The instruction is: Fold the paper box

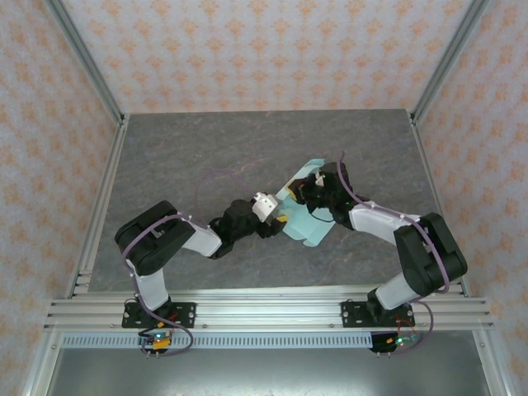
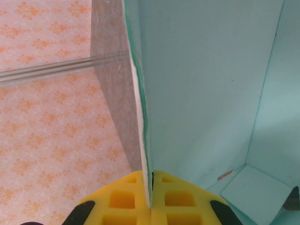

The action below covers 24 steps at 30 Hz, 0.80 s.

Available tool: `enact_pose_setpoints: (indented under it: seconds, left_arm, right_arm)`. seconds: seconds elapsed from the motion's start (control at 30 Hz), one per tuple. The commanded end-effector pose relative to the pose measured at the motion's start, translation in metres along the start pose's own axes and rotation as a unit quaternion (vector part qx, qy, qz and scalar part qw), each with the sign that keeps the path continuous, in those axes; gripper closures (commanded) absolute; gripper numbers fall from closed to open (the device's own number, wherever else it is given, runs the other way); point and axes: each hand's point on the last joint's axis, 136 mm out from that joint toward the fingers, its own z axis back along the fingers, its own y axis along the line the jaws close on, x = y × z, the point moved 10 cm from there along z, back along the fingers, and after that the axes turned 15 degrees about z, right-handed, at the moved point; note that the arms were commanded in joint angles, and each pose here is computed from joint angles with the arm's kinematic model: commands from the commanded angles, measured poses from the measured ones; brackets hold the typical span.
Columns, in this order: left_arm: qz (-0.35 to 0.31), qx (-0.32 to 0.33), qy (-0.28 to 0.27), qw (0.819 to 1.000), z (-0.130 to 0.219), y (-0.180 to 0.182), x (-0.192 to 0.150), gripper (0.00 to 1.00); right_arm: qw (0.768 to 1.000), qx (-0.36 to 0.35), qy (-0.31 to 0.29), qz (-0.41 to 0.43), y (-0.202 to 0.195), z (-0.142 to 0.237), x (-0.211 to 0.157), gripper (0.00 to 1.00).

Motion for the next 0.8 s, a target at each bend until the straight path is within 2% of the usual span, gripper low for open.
enact_pose_setpoints:
  seconds: [0.0,0.4,0.67,0.77]
  left_arm:
    - [0.011,0.001,-0.057,0.998,-0.002,-0.004,0.015,0.30]
    - [0.002,-0.006,-0.075,0.997,-0.010,-0.015,0.009,0.32]
    - [-0.007,-0.018,-0.086,0.996,-0.013,-0.017,0.013,0.32]
    - [-0.005,-0.034,-0.076,0.996,-0.019,-0.018,0.003,0.31]
  right_arm:
    - [1.000,0.000,-0.025,-0.008,-0.002,0.007,-0.003,0.93]
    - [0.998,0.023,-0.055,0.017,-0.026,0.015,-0.014,0.90]
    - [0.993,0.021,-0.068,0.098,-0.021,0.022,-0.014,0.76]
    - [0.991,0.023,-0.065,0.111,-0.020,0.024,-0.016,0.71]
